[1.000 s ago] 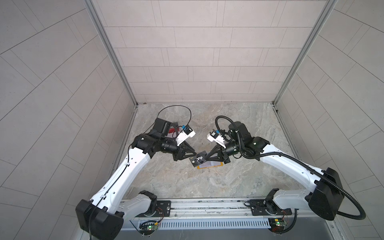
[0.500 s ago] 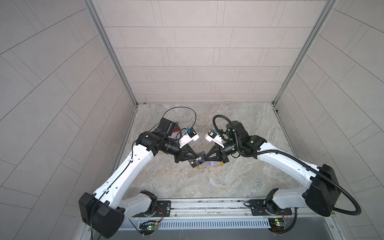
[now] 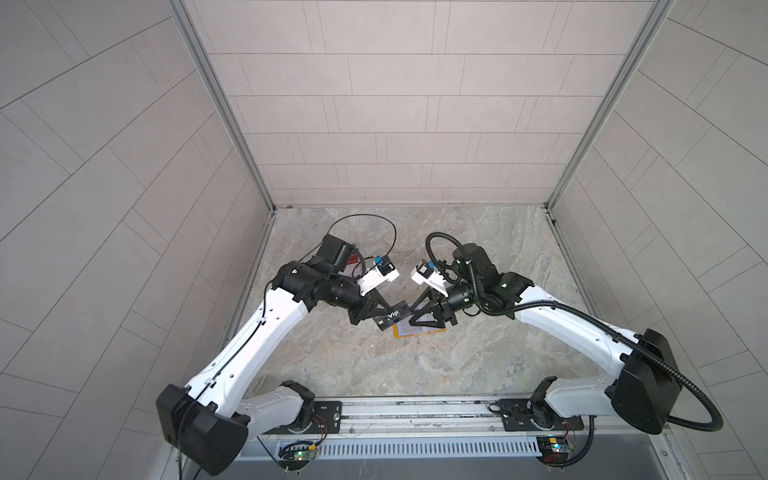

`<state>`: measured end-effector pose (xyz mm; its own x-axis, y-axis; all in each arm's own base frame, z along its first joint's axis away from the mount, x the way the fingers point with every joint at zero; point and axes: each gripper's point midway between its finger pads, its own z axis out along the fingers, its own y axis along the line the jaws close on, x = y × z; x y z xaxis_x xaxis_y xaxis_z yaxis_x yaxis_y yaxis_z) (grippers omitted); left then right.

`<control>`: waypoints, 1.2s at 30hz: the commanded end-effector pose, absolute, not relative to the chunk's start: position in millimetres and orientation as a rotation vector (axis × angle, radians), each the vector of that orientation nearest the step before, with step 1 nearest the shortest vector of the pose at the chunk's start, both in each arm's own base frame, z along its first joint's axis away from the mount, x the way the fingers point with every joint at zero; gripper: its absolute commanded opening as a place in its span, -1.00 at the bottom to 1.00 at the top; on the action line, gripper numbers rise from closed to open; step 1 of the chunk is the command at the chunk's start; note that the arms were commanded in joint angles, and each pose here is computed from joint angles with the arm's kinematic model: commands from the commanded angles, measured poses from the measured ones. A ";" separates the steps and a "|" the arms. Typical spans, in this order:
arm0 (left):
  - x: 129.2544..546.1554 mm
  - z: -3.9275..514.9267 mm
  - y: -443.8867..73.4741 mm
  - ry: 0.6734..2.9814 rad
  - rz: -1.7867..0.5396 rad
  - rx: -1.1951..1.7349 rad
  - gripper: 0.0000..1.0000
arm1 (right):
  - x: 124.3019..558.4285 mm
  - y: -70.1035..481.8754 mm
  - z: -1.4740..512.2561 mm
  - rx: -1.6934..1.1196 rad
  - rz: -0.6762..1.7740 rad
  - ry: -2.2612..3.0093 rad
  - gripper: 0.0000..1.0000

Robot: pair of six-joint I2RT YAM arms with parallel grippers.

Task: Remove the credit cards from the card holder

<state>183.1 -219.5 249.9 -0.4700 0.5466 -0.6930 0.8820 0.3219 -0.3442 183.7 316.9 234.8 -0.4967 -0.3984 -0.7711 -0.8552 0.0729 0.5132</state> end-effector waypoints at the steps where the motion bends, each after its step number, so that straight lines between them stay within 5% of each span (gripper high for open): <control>1: 211.1 253.1 -200.1 2.155 -0.755 1.157 -1.00 | 193.2 306.3 232.0 -1.222 1.252 1.910 0.05; 9: 253.5 248.3 -164.1 2.051 -0.354 1.248 -1.00 | 223.0 279.9 206.0 -1.047 0.939 2.034 0.14; 20: 302.1 220.4 -135.5 2.034 -0.165 1.471 -1.00 | 250.6 232.5 179.6 -0.833 0.576 2.117 0.13; 36: 401.0 168.4 -105.9 2.154 -0.128 1.489 -1.00 | 266.9 237.6 186.6 -0.814 0.557 2.103 0.13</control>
<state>384.5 -105.5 156.9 -0.2997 0.8500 -0.4333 0.8990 0.4036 0.1699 260.4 235.4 175.0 -0.5048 -0.3615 -0.7839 -0.7031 0.6990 0.1304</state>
